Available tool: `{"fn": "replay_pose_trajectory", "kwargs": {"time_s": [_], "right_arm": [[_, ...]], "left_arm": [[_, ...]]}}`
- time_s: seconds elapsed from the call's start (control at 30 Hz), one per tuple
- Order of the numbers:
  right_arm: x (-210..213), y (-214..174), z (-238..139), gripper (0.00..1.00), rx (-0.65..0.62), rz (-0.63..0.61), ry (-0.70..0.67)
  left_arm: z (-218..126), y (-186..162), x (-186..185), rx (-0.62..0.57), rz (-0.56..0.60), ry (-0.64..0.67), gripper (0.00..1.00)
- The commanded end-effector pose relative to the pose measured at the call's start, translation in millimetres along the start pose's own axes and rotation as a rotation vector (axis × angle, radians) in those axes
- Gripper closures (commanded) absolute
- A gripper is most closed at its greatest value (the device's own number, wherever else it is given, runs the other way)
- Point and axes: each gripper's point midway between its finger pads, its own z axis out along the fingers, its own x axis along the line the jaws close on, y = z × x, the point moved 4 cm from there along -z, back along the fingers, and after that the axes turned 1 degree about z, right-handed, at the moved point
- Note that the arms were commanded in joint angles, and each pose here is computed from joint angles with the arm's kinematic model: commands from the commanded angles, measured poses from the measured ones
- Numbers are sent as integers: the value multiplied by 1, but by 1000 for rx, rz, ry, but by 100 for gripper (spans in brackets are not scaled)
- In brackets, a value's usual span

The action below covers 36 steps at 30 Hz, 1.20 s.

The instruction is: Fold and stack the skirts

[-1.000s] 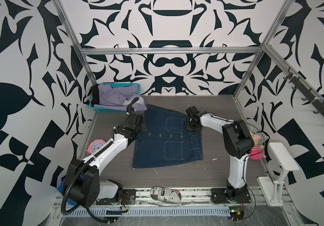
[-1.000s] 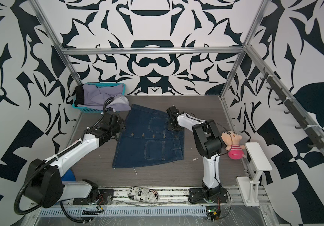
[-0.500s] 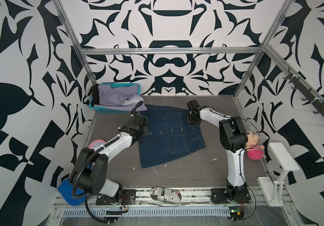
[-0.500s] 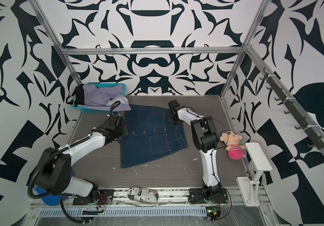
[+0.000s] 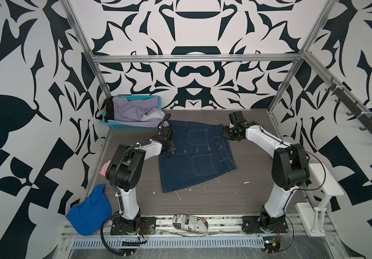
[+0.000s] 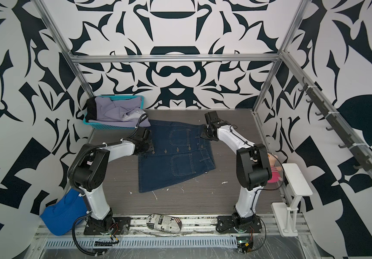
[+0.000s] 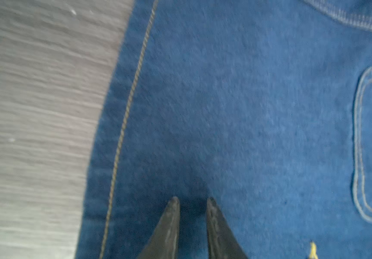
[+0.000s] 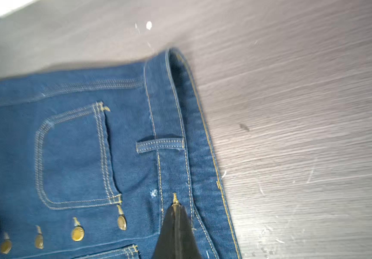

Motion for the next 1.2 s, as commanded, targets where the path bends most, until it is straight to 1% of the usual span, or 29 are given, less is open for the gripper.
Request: {"fn": "replay_pose_trajectory", "kwargs": {"time_s": [0.0, 0.07, 0.17, 0.33, 0.47, 0.6, 0.73, 0.83, 0.87, 1.0, 1.07, 1.1, 1.17], "right_arm": [[1, -18, 19, 100, 75, -45, -2], [4, -19, 27, 100, 96, -45, 7], [13, -18, 37, 100, 117, -31, 61], [15, -5, 41, 100, 75, 20, 90], [12, 6, 59, 100, 87, 38, 70], [10, 15, 80, 100, 93, 39, 40], [9, 27, 85, 100, 82, 57, 36], [17, 35, 65, 100, 59, 54, 66], [19, 38, 51, 100, 50, 48, 76], [31, 40, -13, 100, -29, 6, 141], [27, 32, -38, 100, -58, 1, 160], [25, 26, -49, 100, -72, -2, 173], [16, 9, -64, 91, -91, -4, 189]], "left_arm": [[12, 7, 6, 13, -34, 32, 74], [21, 7, 7, 43, -27, 50, 74], [32, 8, 5, 73, -26, 61, 74], [50, 27, 0, 92, -36, 56, 74], [60, 48, -4, 71, -39, 42, 75], [61, 63, -7, 52, -56, 13, 75], [58, 77, -8, 30, -50, 5, 75], [32, 89, -10, -15, -45, -6, 73], [18, 93, -10, -44, -47, -12, 71], [-55, 102, -14, -179, -59, -75, 63], [-90, 99, -14, -228, -72, -108, 58], [-105, 94, -14, -243, -75, -124, 58], [-128, 78, -10, -256, -83, -146, 58]]}}
